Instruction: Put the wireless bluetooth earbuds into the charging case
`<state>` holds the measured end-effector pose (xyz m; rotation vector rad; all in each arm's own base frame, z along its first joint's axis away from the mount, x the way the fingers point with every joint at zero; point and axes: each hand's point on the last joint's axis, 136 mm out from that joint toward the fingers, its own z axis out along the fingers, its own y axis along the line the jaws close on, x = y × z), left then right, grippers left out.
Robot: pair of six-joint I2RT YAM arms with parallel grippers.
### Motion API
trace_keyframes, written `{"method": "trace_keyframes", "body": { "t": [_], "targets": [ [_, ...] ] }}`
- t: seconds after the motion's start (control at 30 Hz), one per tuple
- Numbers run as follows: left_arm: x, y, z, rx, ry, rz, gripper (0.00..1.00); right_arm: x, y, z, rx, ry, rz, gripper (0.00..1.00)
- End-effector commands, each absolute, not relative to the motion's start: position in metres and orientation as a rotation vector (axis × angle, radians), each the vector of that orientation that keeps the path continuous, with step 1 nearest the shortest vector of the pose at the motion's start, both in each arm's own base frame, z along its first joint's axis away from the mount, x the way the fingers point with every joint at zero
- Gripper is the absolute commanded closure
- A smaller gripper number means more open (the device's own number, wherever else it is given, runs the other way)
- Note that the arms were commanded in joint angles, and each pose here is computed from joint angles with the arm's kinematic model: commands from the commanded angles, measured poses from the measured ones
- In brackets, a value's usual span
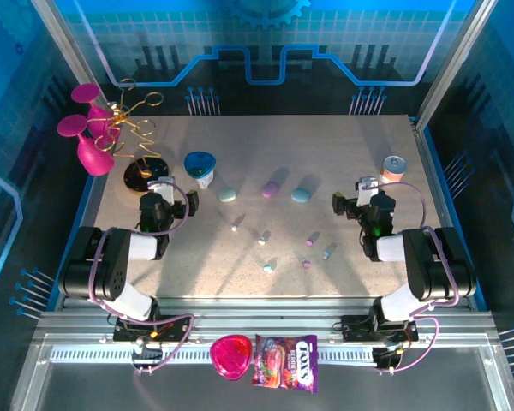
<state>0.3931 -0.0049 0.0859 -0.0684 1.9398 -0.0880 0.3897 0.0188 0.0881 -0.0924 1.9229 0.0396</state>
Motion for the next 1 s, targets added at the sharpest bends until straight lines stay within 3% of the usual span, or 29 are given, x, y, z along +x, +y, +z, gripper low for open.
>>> {"method": "trace_keyframes", "body": {
  "t": [0.0,0.97],
  "targets": [
    [0.3989,-0.0056,0.0958,-0.058,1.904,-0.106,0.01,0.3974,0.0204,0.0989,-0.1,1.892,0.021,0.0],
    [0.3893,-0.0096,0.1043,-0.035,1.85,-0.113,0.01,0.3961,0.0243,0.1039,-0.121,1.875,0.026,0.0]
  ]
}}
